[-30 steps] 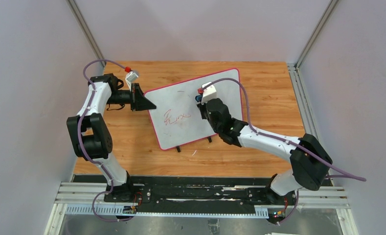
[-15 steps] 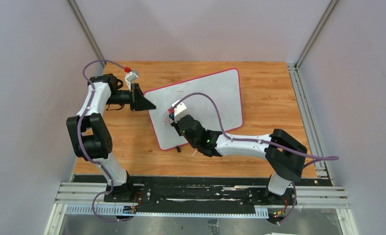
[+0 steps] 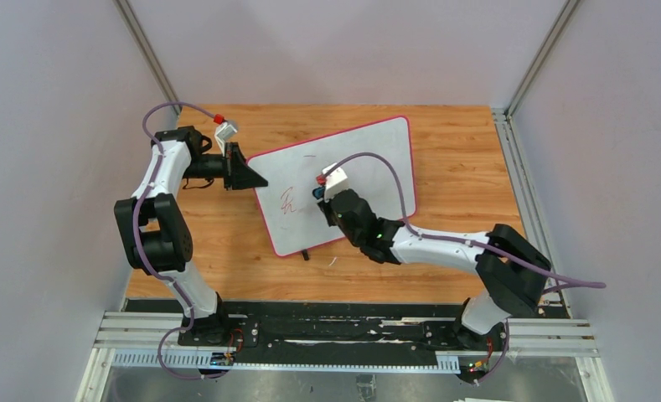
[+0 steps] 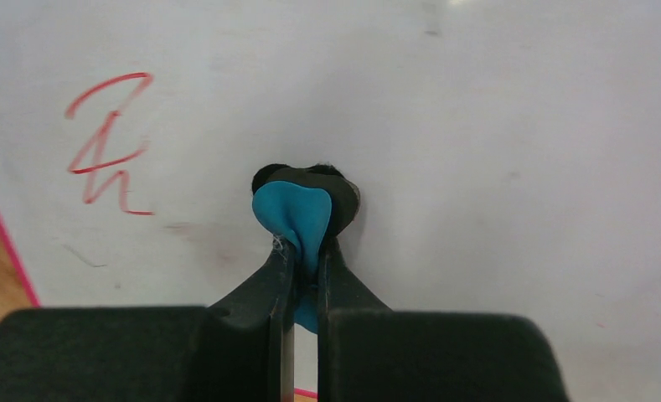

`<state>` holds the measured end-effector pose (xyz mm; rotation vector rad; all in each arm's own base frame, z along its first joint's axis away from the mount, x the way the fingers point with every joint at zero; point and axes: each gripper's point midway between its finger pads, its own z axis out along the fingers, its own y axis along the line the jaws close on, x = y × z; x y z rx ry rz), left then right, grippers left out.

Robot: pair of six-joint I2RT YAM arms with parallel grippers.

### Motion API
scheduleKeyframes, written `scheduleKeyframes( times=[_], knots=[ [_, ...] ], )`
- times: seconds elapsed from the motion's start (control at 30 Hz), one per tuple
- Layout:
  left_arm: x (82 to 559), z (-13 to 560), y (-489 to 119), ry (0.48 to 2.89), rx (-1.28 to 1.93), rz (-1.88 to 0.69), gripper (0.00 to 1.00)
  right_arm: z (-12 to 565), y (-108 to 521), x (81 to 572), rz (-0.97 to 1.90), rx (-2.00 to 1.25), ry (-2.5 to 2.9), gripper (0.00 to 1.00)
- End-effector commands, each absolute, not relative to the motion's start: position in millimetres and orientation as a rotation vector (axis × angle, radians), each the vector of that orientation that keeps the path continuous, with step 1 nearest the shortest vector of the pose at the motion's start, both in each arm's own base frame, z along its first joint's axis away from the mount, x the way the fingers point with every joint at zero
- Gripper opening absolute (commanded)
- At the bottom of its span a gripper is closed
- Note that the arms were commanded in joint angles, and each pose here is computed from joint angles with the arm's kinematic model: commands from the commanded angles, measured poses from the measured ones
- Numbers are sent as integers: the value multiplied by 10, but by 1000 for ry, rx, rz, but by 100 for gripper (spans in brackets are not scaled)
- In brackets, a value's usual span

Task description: Erase the whiteboard

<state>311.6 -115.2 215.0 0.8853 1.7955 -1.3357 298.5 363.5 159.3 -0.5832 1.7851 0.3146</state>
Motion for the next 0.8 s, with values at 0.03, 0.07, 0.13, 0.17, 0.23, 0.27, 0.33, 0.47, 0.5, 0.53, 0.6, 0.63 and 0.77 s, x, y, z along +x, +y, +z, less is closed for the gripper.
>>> scheduleKeyframes(
  times=[0.03, 0.07, 0.13, 0.17, 0.23, 0.27, 0.33, 0.47, 0.5, 0.53, 0.6, 0.63, 0.77],
  knots=[
    [3181, 2039, -1105, 1740, 1077, -1152, 0, 1590, 2737, 3379, 113, -395, 1829, 1],
    [3182, 2038, -1104, 1741, 1077, -1152, 0, 1596, 2650, 3393, 103, -380, 1830, 1],
    [3185, 2043, -1103, 1739, 1079, -1149, 0, 1621, 2543, 3401, 99, -355, 1828, 1],
    [3184, 2047, -1106, 1738, 1079, -1150, 0, 1632, 2527, 3396, 103, -351, 1827, 0],
    [3187, 2042, -1105, 1740, 1076, -1153, 0, 1650, 2568, 3384, 132, -351, 1825, 1],
    [3189, 2039, -1103, 1741, 1076, -1152, 0, 1651, 2633, 3367, 163, -361, 1827, 1],
    [3185, 2033, -1106, 1743, 1074, -1156, 0, 1634, 2799, 3317, 210, -379, 1830, 1],
    [3183, 2042, -1105, 1743, 1075, -1152, 0, 1589, 3272, 3145, 253, -470, 1822, 1],
    [3183, 2045, -1102, 1743, 1076, -1150, 0, 1572, 3388, 3100, 265, -492, 1821, 1],
    [3178, 2049, -1105, 1743, 1079, -1148, 0, 1545, 3502, 3044, 278, -516, 1820, 1],
    [3177, 2051, -1100, 1745, 1080, -1144, 0, 1486, 3722, 2918, 311, -557, 1816, 1],
    [3178, 2052, -1101, 1745, 1081, -1144, 0, 1478, 3794, 2875, 322, -568, 1813, 1],
    [3179, 2054, -1104, 1743, 1078, -1148, 0, 1440, 3932, 2754, 342, -594, 1812, 1]
  ],
)
